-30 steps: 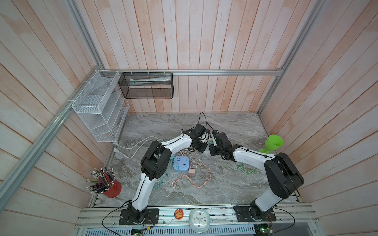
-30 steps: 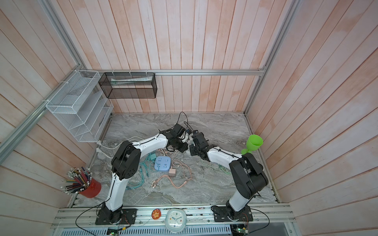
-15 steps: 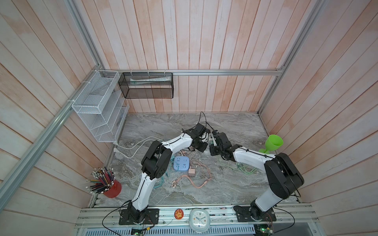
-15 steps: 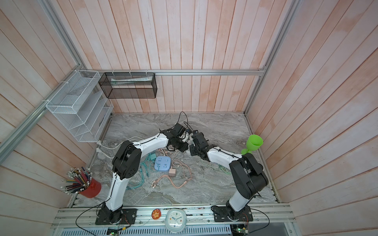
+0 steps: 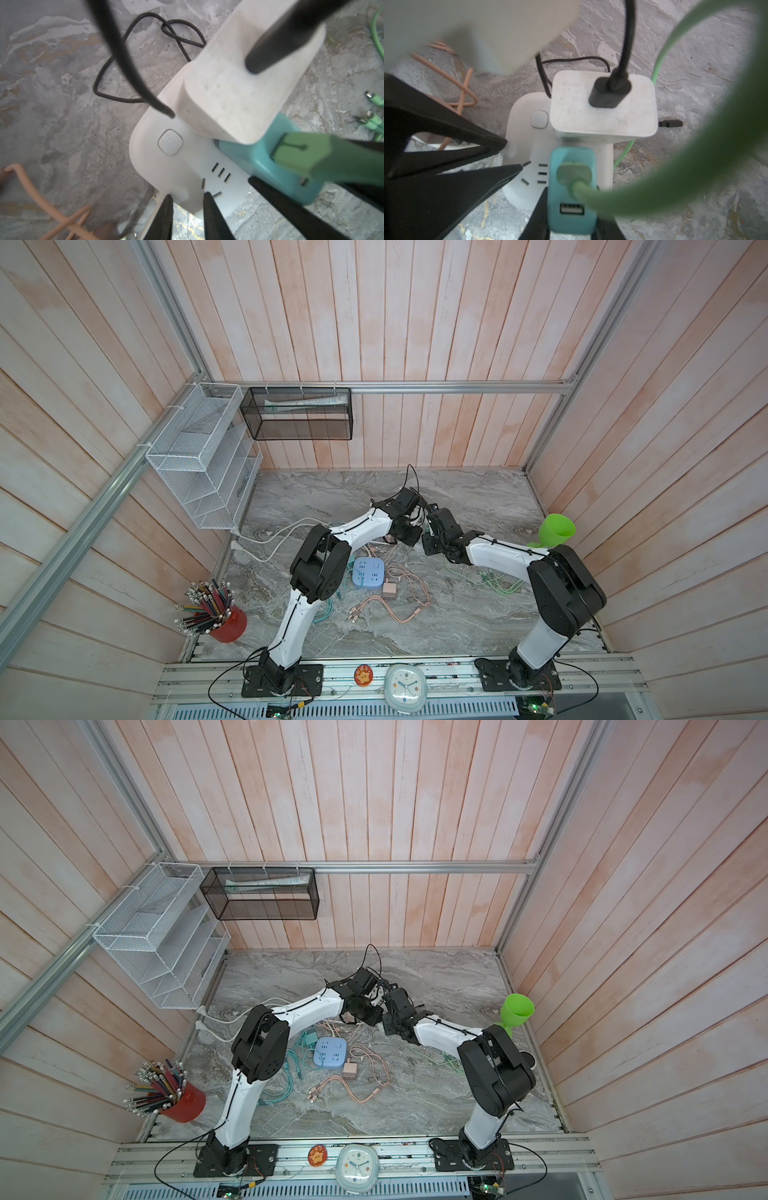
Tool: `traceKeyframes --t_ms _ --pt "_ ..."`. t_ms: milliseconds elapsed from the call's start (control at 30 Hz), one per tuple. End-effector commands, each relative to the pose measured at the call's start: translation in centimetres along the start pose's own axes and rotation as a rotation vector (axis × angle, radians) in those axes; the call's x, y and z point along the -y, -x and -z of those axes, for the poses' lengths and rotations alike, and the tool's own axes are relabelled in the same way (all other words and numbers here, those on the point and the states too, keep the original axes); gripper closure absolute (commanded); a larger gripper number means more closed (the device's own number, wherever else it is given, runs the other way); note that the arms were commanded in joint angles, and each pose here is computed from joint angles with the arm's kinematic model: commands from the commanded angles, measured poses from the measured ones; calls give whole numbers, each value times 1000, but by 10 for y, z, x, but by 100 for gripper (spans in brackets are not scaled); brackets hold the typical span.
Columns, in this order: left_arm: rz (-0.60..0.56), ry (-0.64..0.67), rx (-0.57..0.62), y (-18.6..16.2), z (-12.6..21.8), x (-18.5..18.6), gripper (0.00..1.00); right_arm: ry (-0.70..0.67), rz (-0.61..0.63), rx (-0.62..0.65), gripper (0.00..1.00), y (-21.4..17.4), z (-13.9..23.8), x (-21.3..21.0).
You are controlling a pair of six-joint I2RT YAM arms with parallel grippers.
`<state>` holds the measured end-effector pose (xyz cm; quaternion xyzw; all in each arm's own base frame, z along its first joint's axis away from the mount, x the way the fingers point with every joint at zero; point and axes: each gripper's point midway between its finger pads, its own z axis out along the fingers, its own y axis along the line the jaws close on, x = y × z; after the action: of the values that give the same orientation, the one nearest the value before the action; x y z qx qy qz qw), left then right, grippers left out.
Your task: Pull the plug off the socket
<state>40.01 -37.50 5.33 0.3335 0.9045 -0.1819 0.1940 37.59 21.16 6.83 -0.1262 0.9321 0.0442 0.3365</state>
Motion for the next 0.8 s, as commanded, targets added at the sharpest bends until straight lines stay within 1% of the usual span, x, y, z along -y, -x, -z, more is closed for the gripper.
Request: traceKeyframes --t_ms 0,233,433,767 --pt "13 -72 -88 -27 -33 16 72 130 25 26 94 13 3 -41" --pt "11 -51 -95 -29 -33 12 72 161 5 55 95 23 13 -45" --pt "14 -52 -105 -33 -35 12 72 177 -35 66 95 29 23 -34" --pt "11 -51 -114 -35 -36 13 72 178 -55 65 95 30 25 -29"
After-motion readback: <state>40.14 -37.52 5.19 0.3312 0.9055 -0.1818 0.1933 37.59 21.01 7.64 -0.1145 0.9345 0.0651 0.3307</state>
